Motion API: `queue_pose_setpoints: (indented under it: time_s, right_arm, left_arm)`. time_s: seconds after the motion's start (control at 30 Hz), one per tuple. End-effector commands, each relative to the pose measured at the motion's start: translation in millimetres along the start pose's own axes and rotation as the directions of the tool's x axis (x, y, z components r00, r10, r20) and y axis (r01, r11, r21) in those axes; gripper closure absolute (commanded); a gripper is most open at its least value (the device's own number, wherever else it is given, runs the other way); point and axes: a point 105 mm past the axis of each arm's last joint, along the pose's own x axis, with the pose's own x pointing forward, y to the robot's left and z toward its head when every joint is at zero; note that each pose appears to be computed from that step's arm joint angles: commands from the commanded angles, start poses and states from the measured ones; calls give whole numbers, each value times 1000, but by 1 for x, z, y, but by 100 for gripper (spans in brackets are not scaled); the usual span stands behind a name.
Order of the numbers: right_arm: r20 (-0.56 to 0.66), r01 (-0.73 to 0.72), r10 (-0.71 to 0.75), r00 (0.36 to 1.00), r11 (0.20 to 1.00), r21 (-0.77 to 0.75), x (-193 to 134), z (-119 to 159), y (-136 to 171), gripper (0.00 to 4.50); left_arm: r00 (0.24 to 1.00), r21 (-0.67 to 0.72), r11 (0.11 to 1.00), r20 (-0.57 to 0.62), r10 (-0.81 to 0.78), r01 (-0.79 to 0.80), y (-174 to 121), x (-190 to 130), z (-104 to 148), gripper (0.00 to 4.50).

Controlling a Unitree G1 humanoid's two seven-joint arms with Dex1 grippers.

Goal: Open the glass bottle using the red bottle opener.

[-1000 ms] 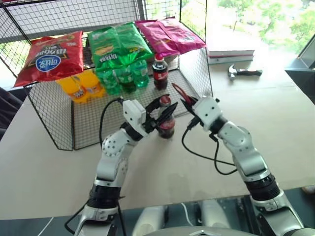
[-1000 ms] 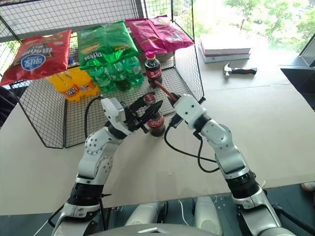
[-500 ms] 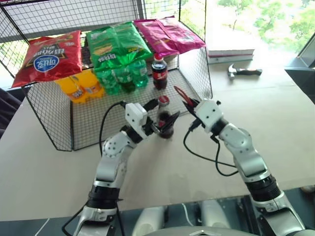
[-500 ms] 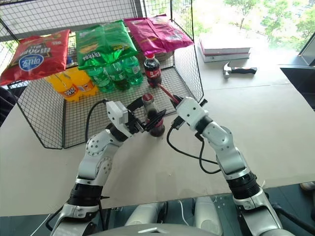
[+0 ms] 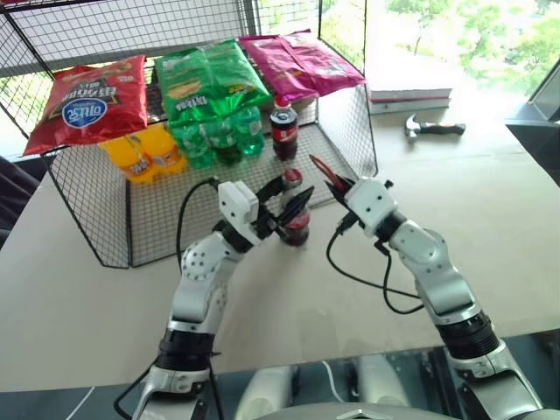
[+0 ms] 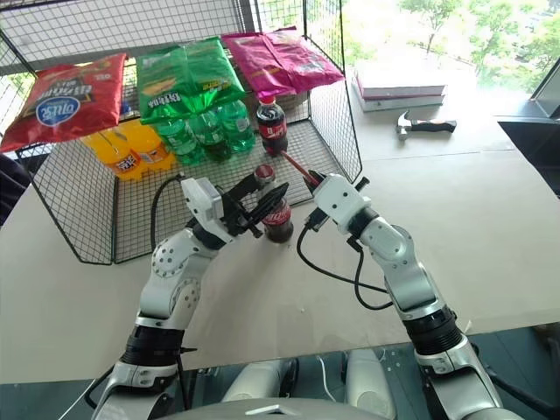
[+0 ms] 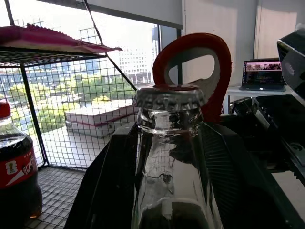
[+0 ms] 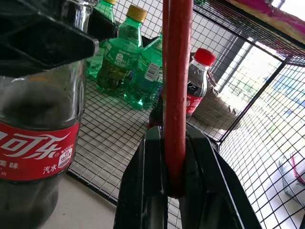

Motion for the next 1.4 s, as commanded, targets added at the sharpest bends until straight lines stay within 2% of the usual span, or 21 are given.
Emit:
queue_pose_setpoints:
  time_s: [0.03, 0.1, 0.3, 0.37, 0.43, 0.53, 1.4]
  right_arm:
    - [68, -13, 20, 997, 995, -101, 5, 16, 2, 450]
    - [76, -19, 29, 997, 991, -136, 8, 17, 5, 450]
    - [79, 1, 9, 997, 993, -118, 10, 13, 4, 450]
    - [78, 12, -4, 997, 995, -100, 10, 12, 2, 450]
    - [75, 12, -4, 997, 995, -97, 10, 11, 1, 450]
    - [72, 13, -6, 997, 995, -97, 10, 10, 1, 450]
    - [67, 21, -15, 998, 996, -89, 9, 8, 1, 450]
  left_arm:
    - [998, -13, 1000, -69, 3, -4, 0, -8, -16, 248]
    - [997, -10, 1000, -77, -2, 1, -1, -9, -17, 248]
    - [997, -23, 1000, -78, -4, 2, -3, -11, -18, 248]
    - [997, -25, 1000, -70, 10, -12, -1, -12, -16, 204]
    - [998, -20, 1000, -63, 11, -12, -1, -11, -15, 139]
    - [999, -17, 1000, -54, 4, -5, -1, -10, -14, 8]
    - [999, 23, 1000, -44, -6, 7, -3, -5, -10, 8]
